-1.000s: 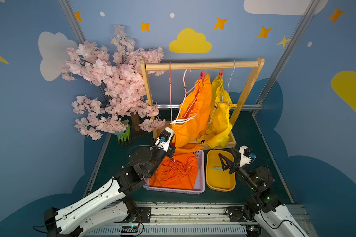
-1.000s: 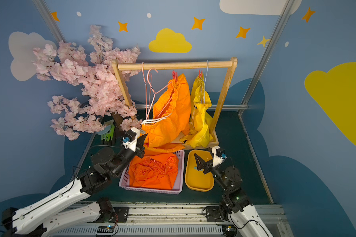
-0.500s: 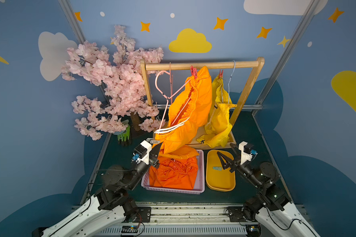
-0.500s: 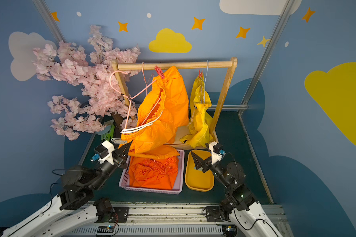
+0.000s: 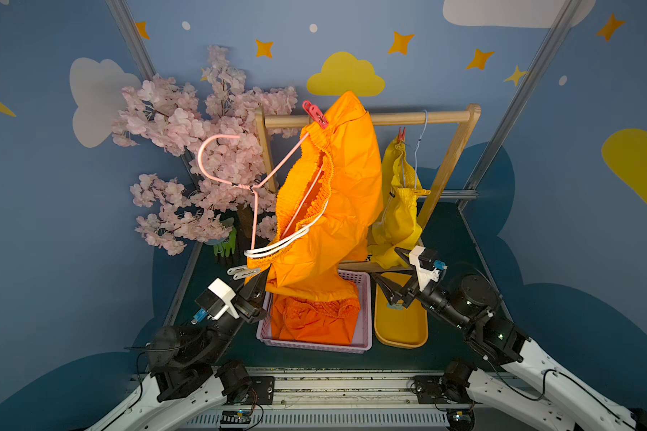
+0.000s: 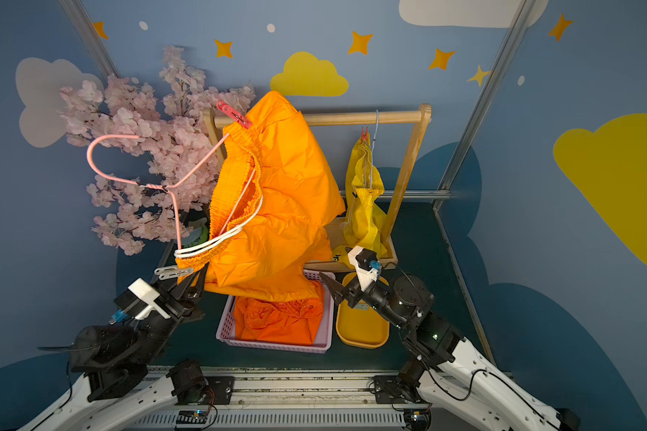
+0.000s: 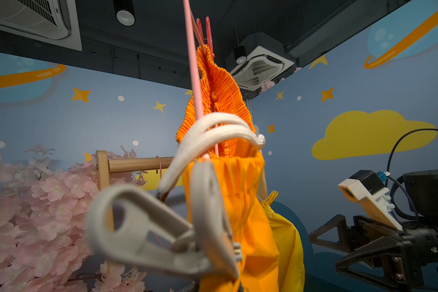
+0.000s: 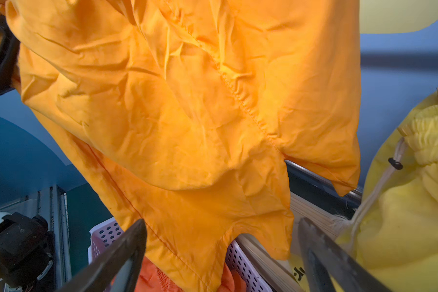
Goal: Remove the clothespins securing shorts to the hanger
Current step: Adjust the shorts in the basket.
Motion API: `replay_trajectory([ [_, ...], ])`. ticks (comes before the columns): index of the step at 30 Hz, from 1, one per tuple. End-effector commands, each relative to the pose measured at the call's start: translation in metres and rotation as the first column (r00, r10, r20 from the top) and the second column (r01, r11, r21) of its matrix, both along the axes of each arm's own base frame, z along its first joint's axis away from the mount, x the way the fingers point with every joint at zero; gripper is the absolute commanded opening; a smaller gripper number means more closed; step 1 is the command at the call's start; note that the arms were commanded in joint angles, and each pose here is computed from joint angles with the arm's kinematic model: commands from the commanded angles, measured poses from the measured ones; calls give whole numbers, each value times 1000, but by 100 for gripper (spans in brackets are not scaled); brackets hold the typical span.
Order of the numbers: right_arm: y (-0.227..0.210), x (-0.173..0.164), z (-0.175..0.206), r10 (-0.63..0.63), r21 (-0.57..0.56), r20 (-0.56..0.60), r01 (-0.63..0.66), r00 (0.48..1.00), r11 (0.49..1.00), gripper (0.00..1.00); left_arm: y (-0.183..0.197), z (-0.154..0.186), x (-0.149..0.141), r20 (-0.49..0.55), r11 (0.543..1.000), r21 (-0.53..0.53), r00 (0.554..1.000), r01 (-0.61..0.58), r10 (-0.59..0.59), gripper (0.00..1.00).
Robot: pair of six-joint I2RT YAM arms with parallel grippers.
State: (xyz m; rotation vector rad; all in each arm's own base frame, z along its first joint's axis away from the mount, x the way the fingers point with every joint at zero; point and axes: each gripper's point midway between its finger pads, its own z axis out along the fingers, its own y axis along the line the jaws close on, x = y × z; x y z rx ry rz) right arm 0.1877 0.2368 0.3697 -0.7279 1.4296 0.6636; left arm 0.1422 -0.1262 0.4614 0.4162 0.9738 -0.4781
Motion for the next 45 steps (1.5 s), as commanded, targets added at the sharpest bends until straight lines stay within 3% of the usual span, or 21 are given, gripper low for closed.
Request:
replay_trajectory([
  [1, 4, 1, 20, -17, -5, 74, 18, 997, 1000, 93, 10, 11, -16, 73, 1000, -10, 997, 14, -13, 3],
  [4, 7, 4, 25, -25, 5, 70, 25, 997, 1000, 93, 11, 2, -23, 76, 999, 27, 997, 31, -33, 3],
  [14, 9, 28, 39, -119, 4, 75, 119, 990, 993, 93, 45, -10, -39, 50, 1000, 4, 999, 5, -5, 3],
  [17, 5, 49, 33, -205, -5, 1, 205, 979, 979, 93, 46, -14, -39, 36, 1000, 28, 999, -4, 3, 3],
  [23, 11, 82, 16, -187, -34, -179, 184, 966, 982, 92, 43, -20, -43, 28, 997, 79, 999, 18, -20, 3],
  [30, 57, 77, 19, 80, 20, -218, -77, 973, 997, 92, 48, -23, -47, 39, 997, 71, 999, 21, -24, 3],
  [35, 86, 82, 5, 145, -3, -247, -150, 958, 989, 92, 54, -19, -44, 31, 999, 34, 1000, -7, 6, 3],
  [40, 120, 64, -16, 327, 34, -308, -333, 893, 942, 92, 49, -23, -41, 20, 999, 45, 1000, 0, -1, 3],
  [45, 160, 21, -27, 495, 55, -316, -506, 809, 861, 92, 33, -29, -32, -9, 995, 102, 1000, 14, -14, 3],
])
